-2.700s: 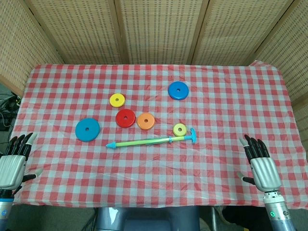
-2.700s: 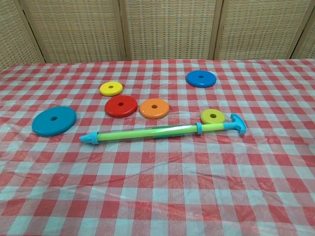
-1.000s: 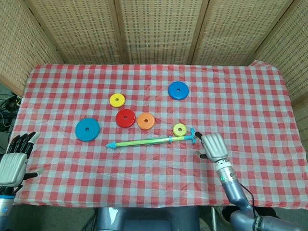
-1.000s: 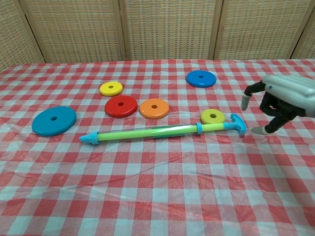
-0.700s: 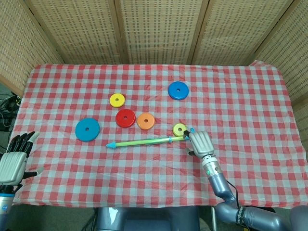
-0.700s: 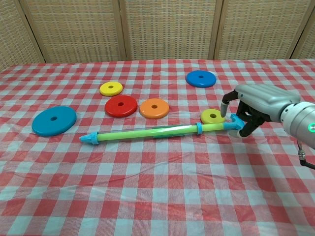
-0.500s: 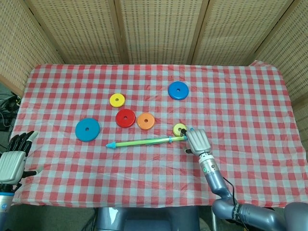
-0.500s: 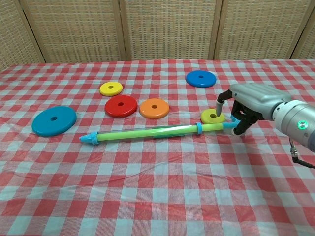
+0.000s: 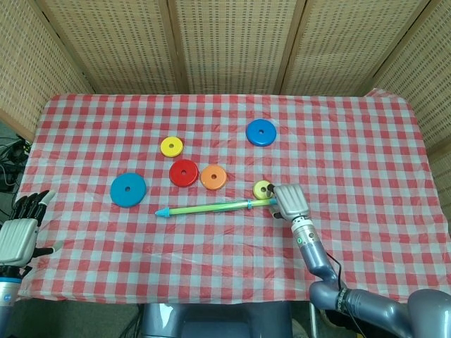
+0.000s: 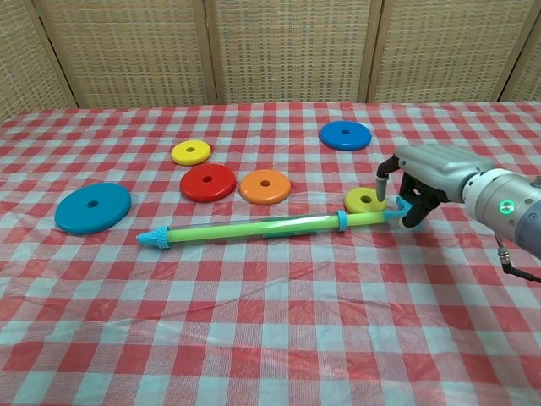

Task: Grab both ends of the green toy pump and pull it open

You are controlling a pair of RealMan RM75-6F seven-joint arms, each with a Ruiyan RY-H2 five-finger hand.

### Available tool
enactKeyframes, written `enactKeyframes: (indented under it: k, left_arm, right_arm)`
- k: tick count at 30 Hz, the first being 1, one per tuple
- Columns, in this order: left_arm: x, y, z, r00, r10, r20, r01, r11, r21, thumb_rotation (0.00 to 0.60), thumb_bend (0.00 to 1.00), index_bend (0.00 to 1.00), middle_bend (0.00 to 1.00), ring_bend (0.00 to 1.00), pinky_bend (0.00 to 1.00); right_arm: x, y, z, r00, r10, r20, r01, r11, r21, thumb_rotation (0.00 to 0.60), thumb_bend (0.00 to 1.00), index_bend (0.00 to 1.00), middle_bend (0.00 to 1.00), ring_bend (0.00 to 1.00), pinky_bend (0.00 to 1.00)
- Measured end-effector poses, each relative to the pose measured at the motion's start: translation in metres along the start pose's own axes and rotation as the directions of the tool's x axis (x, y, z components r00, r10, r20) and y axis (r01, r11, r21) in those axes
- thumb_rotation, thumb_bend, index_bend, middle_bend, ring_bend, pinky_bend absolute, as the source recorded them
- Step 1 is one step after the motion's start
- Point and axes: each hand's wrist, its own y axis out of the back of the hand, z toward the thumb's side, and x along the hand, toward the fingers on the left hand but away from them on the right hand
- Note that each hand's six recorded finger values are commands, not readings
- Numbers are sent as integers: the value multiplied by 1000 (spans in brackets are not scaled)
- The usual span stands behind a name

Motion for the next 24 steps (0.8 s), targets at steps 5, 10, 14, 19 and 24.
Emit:
enactKeyframes:
  k: [5, 10, 14, 19, 24]
  left_arm:
    - [1, -2, 2, 1000, 0, 5, 0, 1000, 4, 600, 97, 0, 0, 0, 0]
    - [2, -2, 4, 1000, 2, 9, -2, 1000, 6, 600, 98, 0, 0, 0, 0]
    - [2, -1, 5, 1000, 6, 12, -6, 1000, 6, 600, 98, 0, 0, 0, 0]
    - [2, 1, 4, 1000, 9, 5, -9, 1000, 3, 600, 101, 0, 0, 0, 0]
    - [2, 1, 3, 1000, 7, 3, -7, 1000, 2, 600, 108, 0, 0, 0, 0]
  right_arm:
    - [-4, -4, -7, 1000, 14, 17, -14, 1000, 0, 600, 473, 497, 1000, 1000, 919]
    - [-7, -9, -16, 999, 28, 34, -28, 1000, -3, 600, 478, 498, 1000, 1000, 919]
    - [-9, -14, -19, 998, 38, 40, -38, 999, -5, 600, 491, 498, 1000, 1000, 919]
    - [-10, -19, -21, 998, 52, 44, -52, 999, 3, 600, 517, 508, 1000, 1000, 919]
    - [-8, -23, -23, 997, 59, 51, -59, 998, 8, 600, 531, 595, 1000, 1000, 919]
